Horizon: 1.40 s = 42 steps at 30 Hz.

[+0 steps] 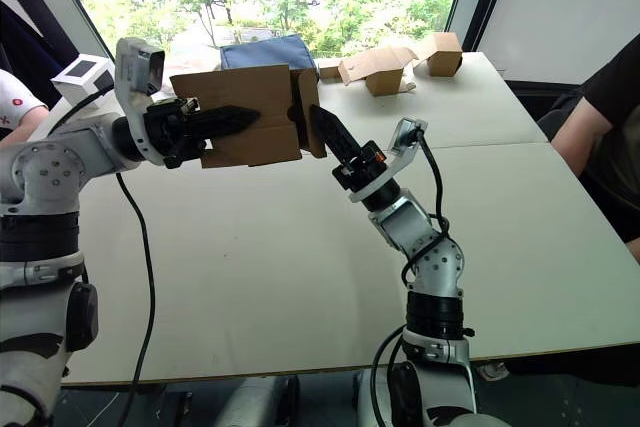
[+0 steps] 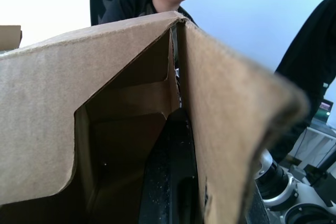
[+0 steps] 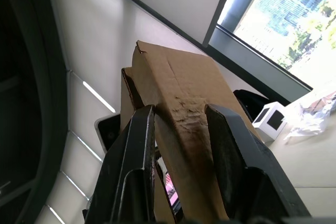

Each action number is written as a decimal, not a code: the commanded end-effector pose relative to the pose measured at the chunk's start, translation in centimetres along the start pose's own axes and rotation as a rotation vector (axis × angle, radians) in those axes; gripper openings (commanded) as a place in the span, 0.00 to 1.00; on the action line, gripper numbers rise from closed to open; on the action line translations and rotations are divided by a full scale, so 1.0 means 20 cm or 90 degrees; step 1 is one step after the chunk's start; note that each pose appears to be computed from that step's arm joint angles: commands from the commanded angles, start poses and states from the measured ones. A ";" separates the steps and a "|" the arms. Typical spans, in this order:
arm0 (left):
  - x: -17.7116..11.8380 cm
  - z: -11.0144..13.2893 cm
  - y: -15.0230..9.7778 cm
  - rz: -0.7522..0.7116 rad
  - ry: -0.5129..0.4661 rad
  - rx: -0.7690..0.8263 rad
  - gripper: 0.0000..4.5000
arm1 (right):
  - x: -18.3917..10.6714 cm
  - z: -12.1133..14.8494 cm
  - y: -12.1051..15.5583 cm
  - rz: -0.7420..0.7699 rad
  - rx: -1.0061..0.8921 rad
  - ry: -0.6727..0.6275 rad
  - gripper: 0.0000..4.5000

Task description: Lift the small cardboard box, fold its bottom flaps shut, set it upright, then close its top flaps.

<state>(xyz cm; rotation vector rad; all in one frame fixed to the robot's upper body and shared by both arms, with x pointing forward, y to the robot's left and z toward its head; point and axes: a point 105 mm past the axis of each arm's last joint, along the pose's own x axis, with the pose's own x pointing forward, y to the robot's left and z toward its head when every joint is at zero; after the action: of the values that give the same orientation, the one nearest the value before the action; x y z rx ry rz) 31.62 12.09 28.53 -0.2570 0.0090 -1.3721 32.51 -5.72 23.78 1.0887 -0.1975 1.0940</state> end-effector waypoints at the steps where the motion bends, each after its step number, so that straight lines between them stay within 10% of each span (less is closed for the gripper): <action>1: 0.01 0.04 -0.05 -0.019 -0.010 0.027 0.00 | 0.03 0.00 0.06 0.029 0.002 -0.015 0.34; 31: 0.08 0.03 -0.01 -0.018 -0.039 0.032 0.00 | 0.09 -0.09 0.17 0.067 0.056 -0.027 0.34; 42: 0.05 0.07 -0.03 -0.021 -0.055 0.034 0.00 | 0.00 0.06 0.11 0.031 0.089 -0.110 0.28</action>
<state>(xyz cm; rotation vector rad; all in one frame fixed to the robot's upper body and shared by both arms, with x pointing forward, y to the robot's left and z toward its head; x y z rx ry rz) 32.25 11.01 28.46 -0.2889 -0.0369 -1.3668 31.55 -6.25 25.02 1.3068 -0.2508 1.0583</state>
